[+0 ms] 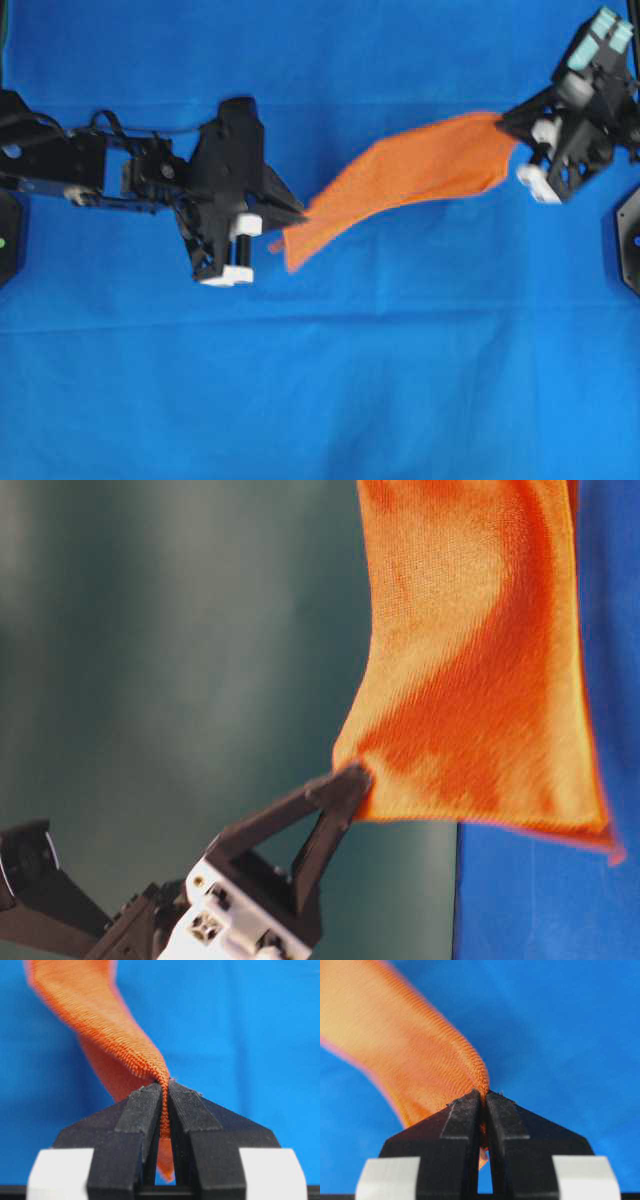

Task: Fold the orange towel.
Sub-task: 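Swing the lifted towel, left gripper moving right, rotating it vertical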

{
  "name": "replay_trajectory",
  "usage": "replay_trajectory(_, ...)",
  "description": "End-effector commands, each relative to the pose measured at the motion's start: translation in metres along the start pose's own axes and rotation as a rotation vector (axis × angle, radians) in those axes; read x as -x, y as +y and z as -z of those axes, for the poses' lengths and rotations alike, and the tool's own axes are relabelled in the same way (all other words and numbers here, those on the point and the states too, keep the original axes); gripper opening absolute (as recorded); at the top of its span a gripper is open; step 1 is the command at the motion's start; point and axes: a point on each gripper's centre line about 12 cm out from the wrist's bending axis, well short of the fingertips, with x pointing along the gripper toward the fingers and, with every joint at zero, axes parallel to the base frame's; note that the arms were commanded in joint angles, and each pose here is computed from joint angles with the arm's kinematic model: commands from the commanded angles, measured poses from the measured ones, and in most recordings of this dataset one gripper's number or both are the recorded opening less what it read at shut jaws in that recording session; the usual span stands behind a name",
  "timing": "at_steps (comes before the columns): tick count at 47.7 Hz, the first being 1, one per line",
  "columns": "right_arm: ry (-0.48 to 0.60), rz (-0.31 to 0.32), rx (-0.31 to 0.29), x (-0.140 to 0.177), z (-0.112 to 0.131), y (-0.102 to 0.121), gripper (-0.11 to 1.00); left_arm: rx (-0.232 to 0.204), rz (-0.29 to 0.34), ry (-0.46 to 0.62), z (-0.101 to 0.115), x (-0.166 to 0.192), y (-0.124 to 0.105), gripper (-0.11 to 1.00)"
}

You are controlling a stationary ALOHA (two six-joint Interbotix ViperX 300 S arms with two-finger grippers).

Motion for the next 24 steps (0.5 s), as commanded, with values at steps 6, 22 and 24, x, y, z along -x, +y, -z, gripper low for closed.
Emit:
replay_trajectory(6, -0.052, 0.059, -0.021, -0.019, -0.029, -0.021, 0.03, -0.021, 0.028, -0.100, -0.028, -0.023, -0.015, 0.02)
replay_trajectory(22, -0.118, 0.070, -0.001, -0.058, -0.072, -0.034, 0.03, -0.058, 0.081, -0.119, -0.051, -0.060, -0.045, 0.02)
replay_trajectory(24, -0.125, 0.072, 0.002, -0.062, -0.077, -0.035, 0.03, -0.070, 0.097, -0.128, -0.055, -0.062, -0.054, 0.02)
